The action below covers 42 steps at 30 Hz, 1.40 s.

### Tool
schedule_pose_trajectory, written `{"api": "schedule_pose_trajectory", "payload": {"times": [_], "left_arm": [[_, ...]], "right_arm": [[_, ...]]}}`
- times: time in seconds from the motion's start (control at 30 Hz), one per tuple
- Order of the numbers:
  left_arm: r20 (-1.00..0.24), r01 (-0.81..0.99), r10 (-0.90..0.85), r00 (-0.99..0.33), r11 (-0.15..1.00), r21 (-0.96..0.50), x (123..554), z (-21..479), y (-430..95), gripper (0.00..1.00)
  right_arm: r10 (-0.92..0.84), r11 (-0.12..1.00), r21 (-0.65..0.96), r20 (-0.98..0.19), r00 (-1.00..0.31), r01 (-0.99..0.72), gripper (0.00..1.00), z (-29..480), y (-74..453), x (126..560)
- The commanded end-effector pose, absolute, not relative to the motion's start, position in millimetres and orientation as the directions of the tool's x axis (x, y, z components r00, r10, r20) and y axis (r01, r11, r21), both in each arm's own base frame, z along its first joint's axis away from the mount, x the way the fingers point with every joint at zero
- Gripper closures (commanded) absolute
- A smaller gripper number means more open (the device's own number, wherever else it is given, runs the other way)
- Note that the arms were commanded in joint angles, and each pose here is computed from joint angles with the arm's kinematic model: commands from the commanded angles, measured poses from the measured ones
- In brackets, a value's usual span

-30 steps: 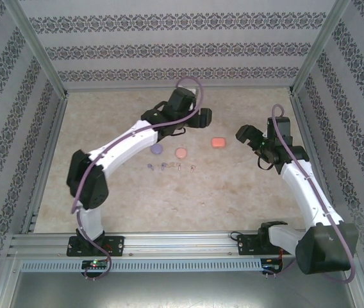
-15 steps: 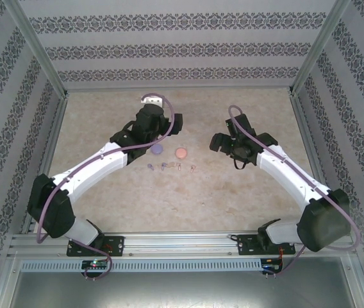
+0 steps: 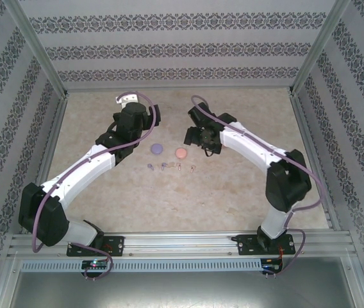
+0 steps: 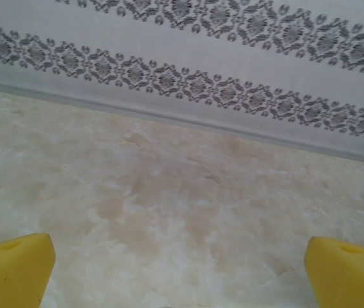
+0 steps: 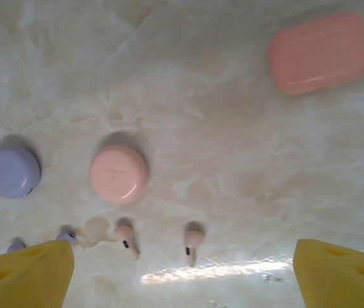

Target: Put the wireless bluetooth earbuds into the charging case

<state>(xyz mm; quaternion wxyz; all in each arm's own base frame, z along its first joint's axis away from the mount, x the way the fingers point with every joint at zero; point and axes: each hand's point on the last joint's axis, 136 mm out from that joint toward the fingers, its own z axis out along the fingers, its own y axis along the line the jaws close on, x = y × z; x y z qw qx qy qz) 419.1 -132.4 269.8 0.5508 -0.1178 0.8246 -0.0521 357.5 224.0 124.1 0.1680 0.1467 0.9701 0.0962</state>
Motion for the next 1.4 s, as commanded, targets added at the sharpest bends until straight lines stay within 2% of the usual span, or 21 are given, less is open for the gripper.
{"api": "schedule_pose_trajectory", "payload": {"times": [0.0, 0.07, 0.23, 0.33, 0.7, 1.37], "left_arm": [[-0.9, -0.192, -0.302, -0.313, 0.948, -0.252, 421, 271, -115, 0.01], [-0.897, -0.22, -0.325, -0.299, 0.938, -0.267, 422, 270, -106, 0.01], [-0.851, -0.297, -0.349, -0.392, 0.924, -0.241, 423, 254, -81, 0.01], [-0.842, -0.339, -0.363, -0.4, 0.912, -0.232, 420, 247, -68, 0.01], [-0.809, -0.327, -0.45, -0.378, 0.883, -0.337, 417, 236, -50, 0.01], [-0.785, -0.31, -0.482, -0.389, 0.871, -0.381, 420, 226, -46, 0.01]], "right_arm": [[0.39, 0.909, 0.242, -0.211, -0.896, 0.339, 0.13, 108, 240, 356], [0.405, 0.902, 0.238, -0.183, -0.896, 0.359, 0.15, 98, 250, 360], [0.392, 0.911, 0.202, -0.151, -0.908, 0.359, 0.2, 78, 270, 368], [0.381, 0.919, 0.17, -0.145, -0.913, 0.357, 0.21, 71, 277, 372], [0.341, 0.94, 0.085, -0.153, -0.927, 0.332, 0.23, 48, 294, 381], [0.326, 0.945, 0.015, -0.13, -0.937, 0.327, 0.3, 19, 295, 388]]}}
